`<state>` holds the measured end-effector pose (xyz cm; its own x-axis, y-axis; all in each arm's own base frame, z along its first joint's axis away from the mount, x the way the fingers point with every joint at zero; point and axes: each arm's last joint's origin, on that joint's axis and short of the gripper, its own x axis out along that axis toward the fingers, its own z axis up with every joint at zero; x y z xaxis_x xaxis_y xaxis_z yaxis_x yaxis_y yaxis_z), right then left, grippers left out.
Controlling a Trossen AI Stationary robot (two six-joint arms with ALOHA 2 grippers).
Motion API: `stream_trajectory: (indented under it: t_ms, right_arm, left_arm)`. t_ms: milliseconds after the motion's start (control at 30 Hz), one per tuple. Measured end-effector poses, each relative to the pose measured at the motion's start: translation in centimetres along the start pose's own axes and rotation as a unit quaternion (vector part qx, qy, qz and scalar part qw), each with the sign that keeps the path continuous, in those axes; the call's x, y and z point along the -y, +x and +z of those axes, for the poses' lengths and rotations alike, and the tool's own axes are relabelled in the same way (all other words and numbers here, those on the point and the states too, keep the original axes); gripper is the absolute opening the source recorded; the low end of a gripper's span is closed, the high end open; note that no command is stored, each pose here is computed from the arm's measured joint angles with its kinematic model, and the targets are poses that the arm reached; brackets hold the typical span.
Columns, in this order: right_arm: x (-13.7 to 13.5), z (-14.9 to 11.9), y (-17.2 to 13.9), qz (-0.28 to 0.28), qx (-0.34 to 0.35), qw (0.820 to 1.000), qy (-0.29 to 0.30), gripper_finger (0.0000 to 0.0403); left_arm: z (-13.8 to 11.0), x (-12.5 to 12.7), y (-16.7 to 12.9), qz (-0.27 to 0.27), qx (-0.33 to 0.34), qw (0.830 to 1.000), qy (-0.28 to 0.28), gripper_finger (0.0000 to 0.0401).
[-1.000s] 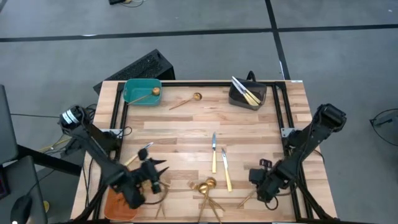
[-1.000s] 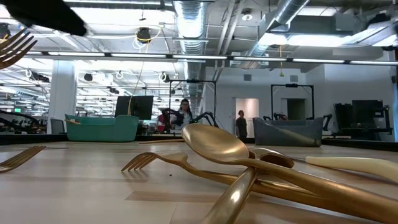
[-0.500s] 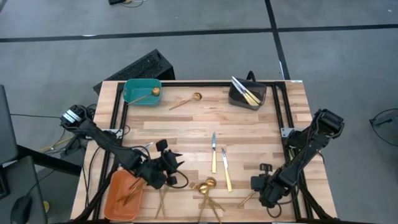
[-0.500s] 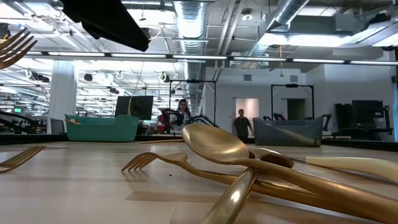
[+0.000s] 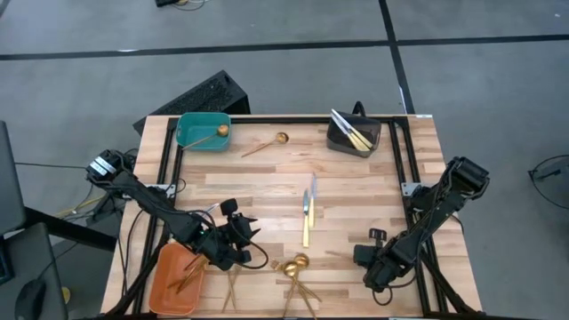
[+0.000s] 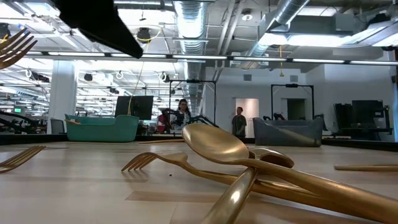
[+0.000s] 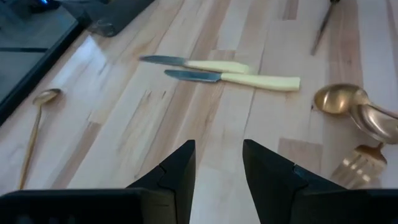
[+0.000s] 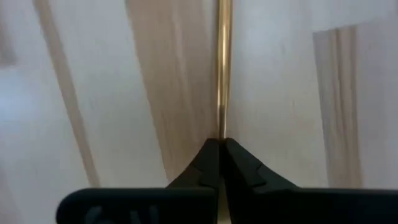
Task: Sort silverware by color (type)
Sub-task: Put the top spoon into the green bin
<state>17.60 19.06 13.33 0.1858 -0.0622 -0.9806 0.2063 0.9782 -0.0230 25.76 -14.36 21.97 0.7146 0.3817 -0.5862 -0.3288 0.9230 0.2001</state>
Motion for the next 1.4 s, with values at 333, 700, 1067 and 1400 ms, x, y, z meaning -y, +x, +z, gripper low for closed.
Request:
stream_trajectory:
  t_ms: [333,700,1067,1400]
  right_arm:
    - [1.3,1.1,-1.0,-0.021,0.024,0.999,0.036,0.0141]
    - [5.0,4.8,-5.5,-0.065,0.212,0.967,0.124,0.0206]
    - [8.7,7.6,-6.3,-0.177,0.301,0.923,0.16,0.0206]
    - [17.9,10.6,-4.0,-0.275,0.206,0.91,0.234,0.0203]
  left_arm:
    - [-0.1,-1.1,-0.8,0.03,-0.003,1.0,-0.006,0.0121]
    - [2.8,-7.3,-0.8,0.076,-0.009,0.997,-0.008,0.0121]
    - [4.5,-17.7,11.9,0.095,-0.053,0.993,-0.037,0.0121]
    - [0.7,-26.9,18.9,0.007,-0.059,0.996,-0.068,0.0121]
